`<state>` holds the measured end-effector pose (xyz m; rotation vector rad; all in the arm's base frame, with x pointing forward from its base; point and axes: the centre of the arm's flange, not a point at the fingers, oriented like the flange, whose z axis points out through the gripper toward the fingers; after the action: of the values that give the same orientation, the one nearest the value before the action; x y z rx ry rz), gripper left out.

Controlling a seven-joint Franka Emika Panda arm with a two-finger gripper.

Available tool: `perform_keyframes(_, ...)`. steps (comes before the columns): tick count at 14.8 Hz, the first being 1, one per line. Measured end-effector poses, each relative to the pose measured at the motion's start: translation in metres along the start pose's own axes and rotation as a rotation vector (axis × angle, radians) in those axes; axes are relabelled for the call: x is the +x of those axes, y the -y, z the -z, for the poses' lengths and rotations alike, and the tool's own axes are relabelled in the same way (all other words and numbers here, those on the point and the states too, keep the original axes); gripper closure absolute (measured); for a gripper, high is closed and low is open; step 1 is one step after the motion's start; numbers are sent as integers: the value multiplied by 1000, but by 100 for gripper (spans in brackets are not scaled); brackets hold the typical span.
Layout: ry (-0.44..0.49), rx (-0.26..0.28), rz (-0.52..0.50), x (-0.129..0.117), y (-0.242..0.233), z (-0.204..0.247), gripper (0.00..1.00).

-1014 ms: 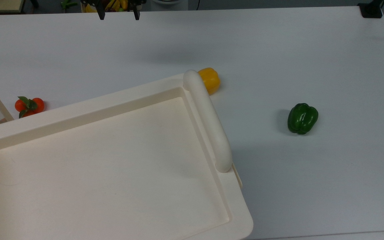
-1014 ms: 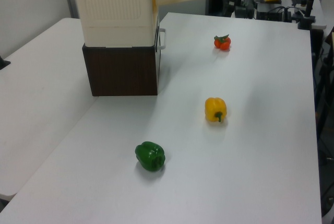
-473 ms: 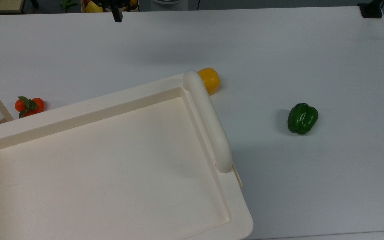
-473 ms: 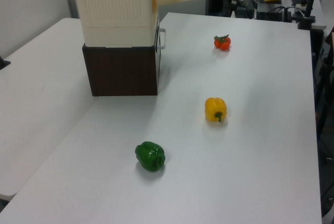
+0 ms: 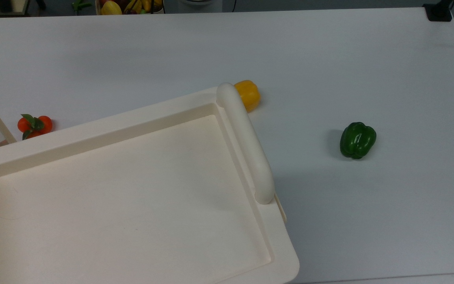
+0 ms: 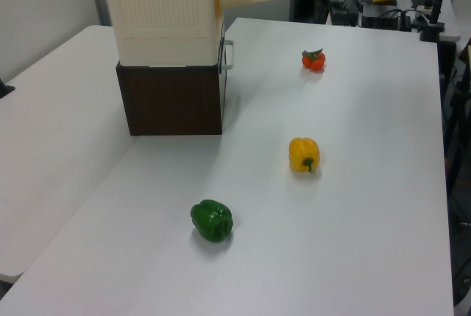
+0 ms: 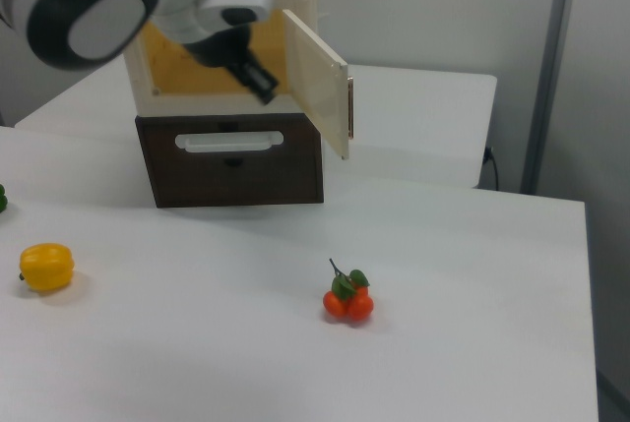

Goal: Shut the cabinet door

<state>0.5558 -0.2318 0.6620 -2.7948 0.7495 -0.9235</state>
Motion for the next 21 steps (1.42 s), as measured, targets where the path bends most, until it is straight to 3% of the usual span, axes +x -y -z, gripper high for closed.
perform_keyframes(2,-161,54,-140,20,-36,0,99)
perform_keyframes(5,-343,89,-333,33,-76,-36,99)
perform_keyframes(7,-420,111,-462,35,-95,-65,99)
perform_keyframes(12,-385,148,-442,41,-59,-110,99)
perform_keyframes(16,-383,166,-426,39,-44,-113,99)
perform_keyframes(18,-311,177,-381,33,-44,-111,99)
perform_keyframes(21,-137,240,-306,22,-30,-98,99)
